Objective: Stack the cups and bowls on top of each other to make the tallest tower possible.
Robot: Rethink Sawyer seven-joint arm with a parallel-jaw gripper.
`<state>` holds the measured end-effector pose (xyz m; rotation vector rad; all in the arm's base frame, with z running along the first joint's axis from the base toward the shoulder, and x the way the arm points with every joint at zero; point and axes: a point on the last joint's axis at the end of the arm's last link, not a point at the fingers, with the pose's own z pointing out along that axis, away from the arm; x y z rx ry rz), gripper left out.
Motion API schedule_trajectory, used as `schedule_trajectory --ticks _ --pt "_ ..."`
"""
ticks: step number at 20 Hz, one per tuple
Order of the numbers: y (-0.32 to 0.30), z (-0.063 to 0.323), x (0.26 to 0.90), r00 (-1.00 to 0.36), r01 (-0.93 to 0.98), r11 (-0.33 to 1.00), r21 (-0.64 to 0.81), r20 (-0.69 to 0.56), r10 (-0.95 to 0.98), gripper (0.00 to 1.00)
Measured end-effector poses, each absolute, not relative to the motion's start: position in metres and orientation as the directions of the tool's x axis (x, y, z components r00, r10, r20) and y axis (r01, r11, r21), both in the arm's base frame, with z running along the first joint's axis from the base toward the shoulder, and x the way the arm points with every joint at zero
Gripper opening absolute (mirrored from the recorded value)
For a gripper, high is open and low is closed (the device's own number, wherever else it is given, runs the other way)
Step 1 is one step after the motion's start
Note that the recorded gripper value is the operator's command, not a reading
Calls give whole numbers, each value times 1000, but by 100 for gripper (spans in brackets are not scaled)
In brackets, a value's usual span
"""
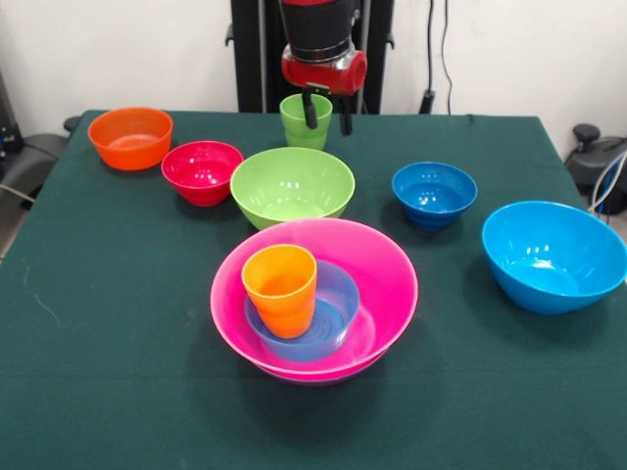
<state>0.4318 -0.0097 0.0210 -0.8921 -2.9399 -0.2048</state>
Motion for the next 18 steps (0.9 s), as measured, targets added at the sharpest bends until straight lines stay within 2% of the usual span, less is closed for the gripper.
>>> schedule_trajectory --ticks 18 --pt "-38 40 437 -806 591 799 107 51 589 100"
